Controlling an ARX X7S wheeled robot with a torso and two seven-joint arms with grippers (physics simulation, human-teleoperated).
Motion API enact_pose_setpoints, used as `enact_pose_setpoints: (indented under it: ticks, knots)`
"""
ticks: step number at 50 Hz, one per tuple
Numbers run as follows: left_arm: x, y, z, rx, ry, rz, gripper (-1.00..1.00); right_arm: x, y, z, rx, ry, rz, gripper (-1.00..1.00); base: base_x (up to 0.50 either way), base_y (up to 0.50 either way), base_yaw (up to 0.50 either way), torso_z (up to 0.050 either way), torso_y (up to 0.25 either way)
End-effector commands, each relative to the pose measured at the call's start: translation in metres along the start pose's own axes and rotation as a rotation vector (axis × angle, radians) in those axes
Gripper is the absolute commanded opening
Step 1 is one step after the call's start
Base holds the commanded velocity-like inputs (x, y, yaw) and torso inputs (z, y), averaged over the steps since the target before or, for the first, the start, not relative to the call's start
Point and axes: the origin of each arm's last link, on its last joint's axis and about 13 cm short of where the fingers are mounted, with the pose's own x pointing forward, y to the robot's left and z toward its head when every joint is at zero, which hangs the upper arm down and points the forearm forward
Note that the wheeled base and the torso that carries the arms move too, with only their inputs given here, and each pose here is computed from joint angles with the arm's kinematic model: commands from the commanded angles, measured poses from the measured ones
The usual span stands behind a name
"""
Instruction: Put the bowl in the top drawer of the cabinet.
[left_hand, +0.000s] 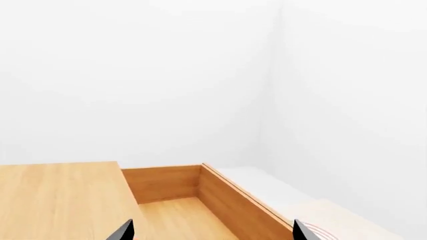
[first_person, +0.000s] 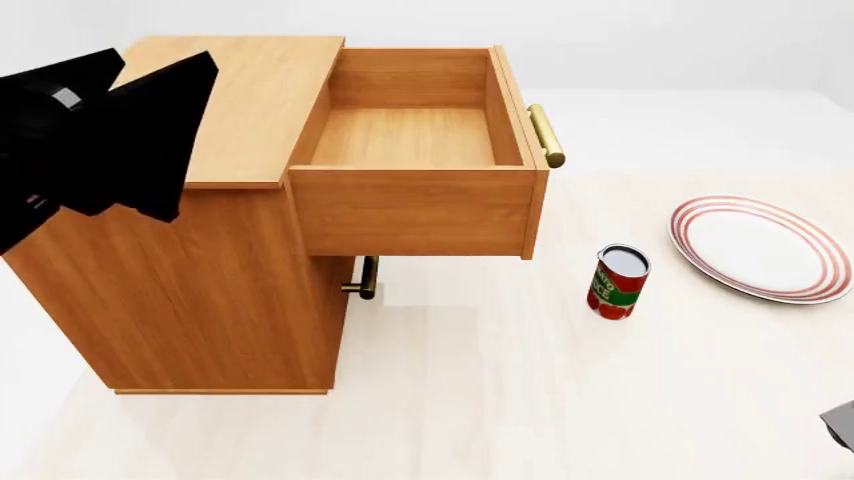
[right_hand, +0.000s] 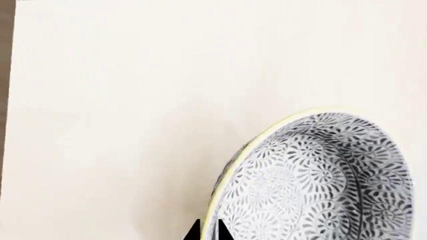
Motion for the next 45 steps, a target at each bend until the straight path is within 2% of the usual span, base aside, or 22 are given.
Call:
enact_pose_setpoints:
  ticks: [1,10,18,28,33,38,45]
  knots:
    - [0.002,0.0,-0.001,-0.001,-0.003,-0.003,1.0,-0.017,-0.009,-0.008,0.021,0.03,-0.004,-1.0,0.0,0.0,0.0,0.0,0.0]
    - [0.001,0.0,-0.001,-0.005,-0.011,-0.006,1.0,-0.059,-0.037,-0.001,0.002,-0.023,-0.058,-1.0,0.0,0.0,0.0,0.0,0.0]
    - [0.001,0.0,-0.001,-0.007,-0.015,-0.012,1.0,-0.089,-0.051,0.009,-0.053,-0.042,-0.052,-1.0,0.0,0.0,0.0,0.0,0.0]
    - [-0.002,-0.002,-0.003,-0.005,-0.008,-0.032,1.0,-0.138,-0.087,0.059,-0.183,-0.128,-0.08,-1.0,0.0,0.0,0.0,0.0,0.0]
    - [-0.004,-0.004,-0.001,0.024,0.004,-0.038,1.0,-0.162,-0.106,0.09,-0.265,-0.185,-0.078,-1.0,0.0,0.0,0.0,0.0,0.0]
    - [-0.008,-0.004,0.001,0.058,0.0,-0.012,1.0,-0.188,-0.116,0.119,-0.361,-0.248,-0.065,-1.0,0.0,0.0,0.0,0.0,0.0]
    - [-0.014,-0.006,0.007,0.09,-0.014,0.025,1.0,-0.209,-0.128,0.157,-0.478,-0.319,-0.044,-1.0,0.0,0.0,0.0,0.0,0.0]
